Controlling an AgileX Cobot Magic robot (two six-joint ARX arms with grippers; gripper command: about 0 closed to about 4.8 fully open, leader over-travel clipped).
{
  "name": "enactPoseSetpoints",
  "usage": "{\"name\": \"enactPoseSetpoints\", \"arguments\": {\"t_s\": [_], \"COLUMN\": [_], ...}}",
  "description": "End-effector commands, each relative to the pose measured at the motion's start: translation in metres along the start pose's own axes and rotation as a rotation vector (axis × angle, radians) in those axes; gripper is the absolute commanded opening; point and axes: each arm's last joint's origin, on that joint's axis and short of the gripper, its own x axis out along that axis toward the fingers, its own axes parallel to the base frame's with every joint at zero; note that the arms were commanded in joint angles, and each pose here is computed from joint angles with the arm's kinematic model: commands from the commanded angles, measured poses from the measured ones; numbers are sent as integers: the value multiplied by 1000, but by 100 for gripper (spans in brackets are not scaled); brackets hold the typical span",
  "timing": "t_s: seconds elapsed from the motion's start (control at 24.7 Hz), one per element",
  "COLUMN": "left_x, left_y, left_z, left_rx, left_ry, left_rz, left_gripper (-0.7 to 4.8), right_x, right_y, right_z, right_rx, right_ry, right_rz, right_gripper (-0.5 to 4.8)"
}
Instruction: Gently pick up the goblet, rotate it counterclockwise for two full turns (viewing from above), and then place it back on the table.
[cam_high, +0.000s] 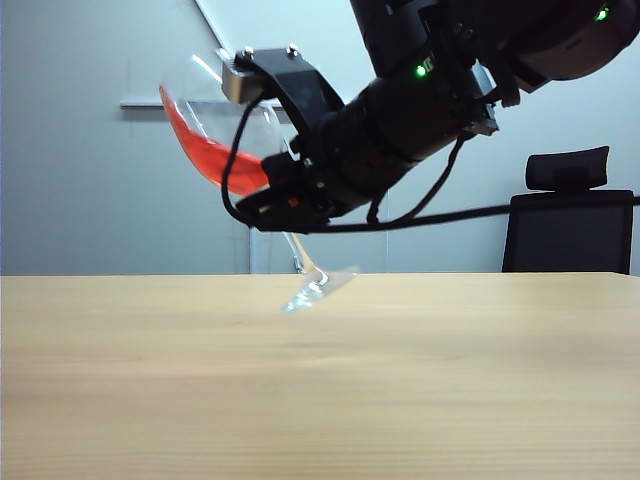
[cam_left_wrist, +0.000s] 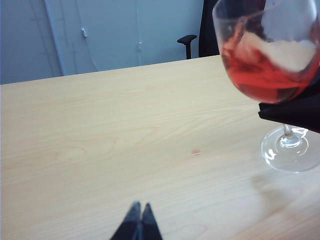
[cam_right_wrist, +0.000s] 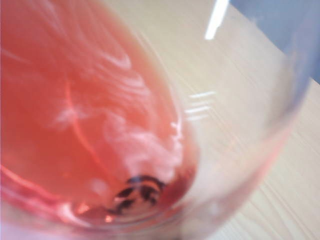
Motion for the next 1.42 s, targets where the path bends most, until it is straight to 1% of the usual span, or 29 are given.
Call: {"name": "enactPoseSetpoints", "arguments": {"t_s": [0.04,0.08,0.24,0.41,0.57,0.69,0.73,0.93,1.13,1.34,1.42], "left_x": [0,0,0,0,0,0,0,0,0,0,0], "left_y": [0,0,0,0,0,0,0,0,0,0,1], "left_z": [2,2,2,2,2,2,2,2,2,2,2], "left_rx": [0,0,0,0,0,0,0,0,0,0,-1], "left_ry": [-14,-14,-14,-14,-14,-14,-14,-14,-14,-14,-14], "left_rz": [-5,-5,-5,-5,-5,-5,-5,-5,-5,0,6], "left_gripper": [-5,-5,-4,-5,-5,-5,-5,-5,-5,-5,-5], "right_x": [-3,-4,-6,-9,-17,-24,-27,-29,-14,-4,-2], "right_y": [-4,-5,-6,-7,-6,-4,-4,-5,-21,-24,-24], "right_z": [19,22,30,32,27,16,12,-2,-31,-49,-54], "right_rx": [81,126,198,287,365,449,468,474,491,493,469], "right_ry": [-168,-214,-308,-367,-465,-508,-513,-486,-428,-403,-407], "right_rz": [34,62,106,113,141,148,149,138,62,34,34], "right_gripper": [-5,-5,-5,-5,-5,-5,-5,-5,-5,-5,-5]}}
